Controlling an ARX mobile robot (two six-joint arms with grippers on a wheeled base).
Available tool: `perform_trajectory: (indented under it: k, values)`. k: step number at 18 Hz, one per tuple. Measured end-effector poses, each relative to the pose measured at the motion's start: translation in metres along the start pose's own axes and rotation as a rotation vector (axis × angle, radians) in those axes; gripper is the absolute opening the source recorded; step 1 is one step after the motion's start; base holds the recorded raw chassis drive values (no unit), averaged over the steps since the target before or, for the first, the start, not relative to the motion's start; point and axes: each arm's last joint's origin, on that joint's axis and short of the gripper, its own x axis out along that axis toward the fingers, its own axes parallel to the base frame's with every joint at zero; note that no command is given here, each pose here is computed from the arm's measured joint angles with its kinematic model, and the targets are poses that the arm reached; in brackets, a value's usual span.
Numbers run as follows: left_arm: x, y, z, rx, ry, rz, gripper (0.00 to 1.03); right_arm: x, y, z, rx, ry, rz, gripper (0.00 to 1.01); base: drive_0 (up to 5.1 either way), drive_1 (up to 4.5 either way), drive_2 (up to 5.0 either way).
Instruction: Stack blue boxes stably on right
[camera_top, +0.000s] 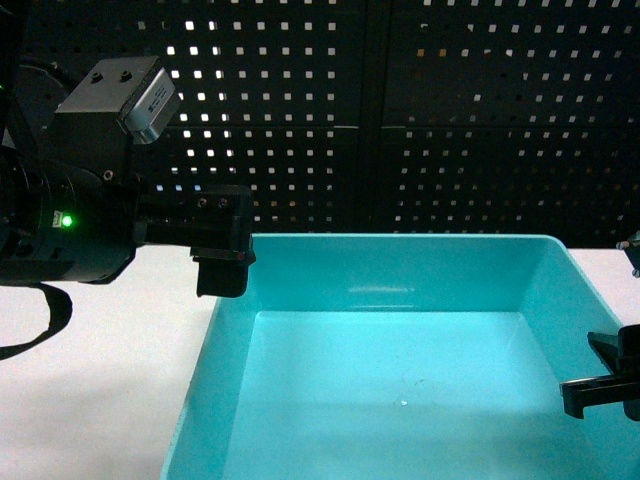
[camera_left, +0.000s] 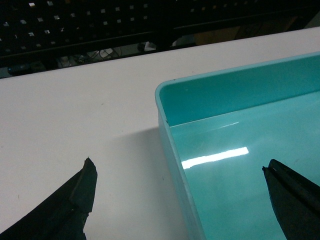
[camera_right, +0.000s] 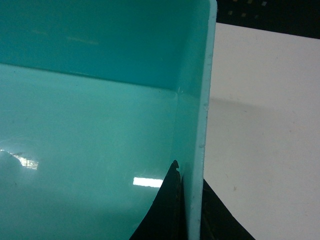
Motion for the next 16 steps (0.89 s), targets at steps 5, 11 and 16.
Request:
perform_trajectory:
  k: [5,11,16]
  values:
    - [0.000,0.000,0.000,0.000,0.000,0.000,0.98,-0.007,0.005,-0.005,0.007,0.001,0.001,0.02,0.0,0.00,0.0]
    - [0.000,0.000,0.000,0.000,0.000,0.000,0.98,-0.014,0.006,-0.013,0.016,-0.007,0.001,0.02,0.0,0.00,0.0]
    - [0.000,0.000,0.000,0.000,0.000,0.000,0.98,-0.023,-0.001,-0.021,0.029,-0.015,0.011,0.02,0.0,0.00,0.0]
